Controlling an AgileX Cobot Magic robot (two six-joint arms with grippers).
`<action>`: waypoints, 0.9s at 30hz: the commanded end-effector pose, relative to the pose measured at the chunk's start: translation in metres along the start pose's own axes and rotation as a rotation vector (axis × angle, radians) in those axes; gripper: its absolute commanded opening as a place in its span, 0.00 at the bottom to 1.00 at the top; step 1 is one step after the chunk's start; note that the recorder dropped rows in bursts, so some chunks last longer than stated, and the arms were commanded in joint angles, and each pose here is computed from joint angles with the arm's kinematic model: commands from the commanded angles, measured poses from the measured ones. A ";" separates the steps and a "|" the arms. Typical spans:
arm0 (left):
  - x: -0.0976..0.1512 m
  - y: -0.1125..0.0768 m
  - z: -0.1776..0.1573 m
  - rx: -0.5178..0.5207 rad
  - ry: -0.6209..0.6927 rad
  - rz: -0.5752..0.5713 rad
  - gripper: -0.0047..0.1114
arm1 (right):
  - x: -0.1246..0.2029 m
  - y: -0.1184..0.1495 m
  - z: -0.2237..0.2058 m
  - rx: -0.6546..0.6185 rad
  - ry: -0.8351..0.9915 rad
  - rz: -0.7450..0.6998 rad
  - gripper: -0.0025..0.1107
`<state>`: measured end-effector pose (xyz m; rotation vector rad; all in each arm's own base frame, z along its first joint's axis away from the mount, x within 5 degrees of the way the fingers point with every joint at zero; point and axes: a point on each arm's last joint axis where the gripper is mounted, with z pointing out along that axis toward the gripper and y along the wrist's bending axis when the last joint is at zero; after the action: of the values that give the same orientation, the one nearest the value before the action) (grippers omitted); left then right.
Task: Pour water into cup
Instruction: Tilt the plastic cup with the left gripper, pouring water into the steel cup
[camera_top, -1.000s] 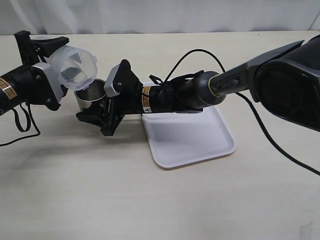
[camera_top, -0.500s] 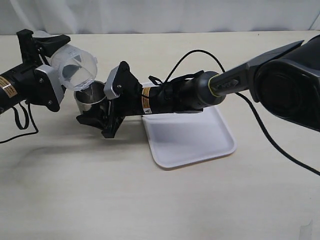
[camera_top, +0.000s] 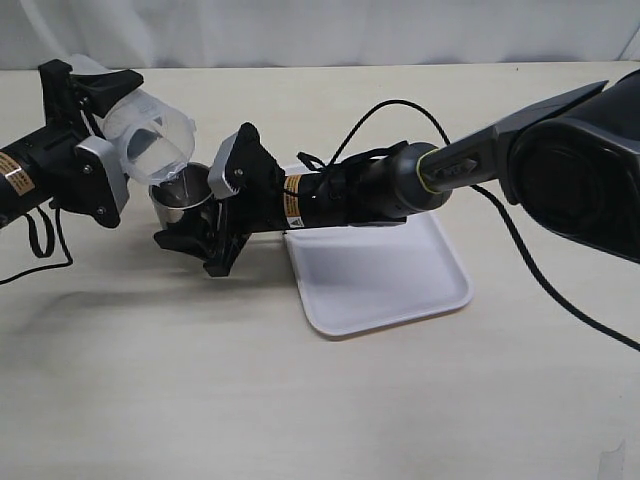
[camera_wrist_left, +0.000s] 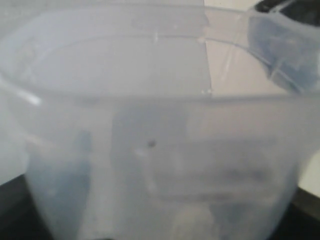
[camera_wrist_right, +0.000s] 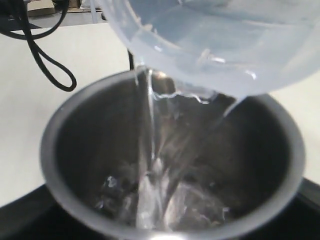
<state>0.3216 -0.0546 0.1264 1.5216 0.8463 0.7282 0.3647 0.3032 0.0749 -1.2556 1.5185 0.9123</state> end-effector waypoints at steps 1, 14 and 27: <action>0.001 0.007 0.001 -0.049 0.002 0.049 0.04 | -0.008 -0.001 -0.001 -0.002 -0.020 -0.006 0.06; 0.001 0.007 0.001 -0.050 0.004 0.075 0.04 | -0.008 -0.001 -0.001 -0.004 -0.018 -0.008 0.06; 0.003 0.012 0.005 -0.068 0.002 0.116 0.04 | -0.007 0.001 -0.001 -0.019 -0.008 -0.021 0.06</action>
<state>0.3275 -0.0550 0.1321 1.5456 0.7510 0.8189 0.3633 0.3027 0.0723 -1.2982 1.5218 0.8964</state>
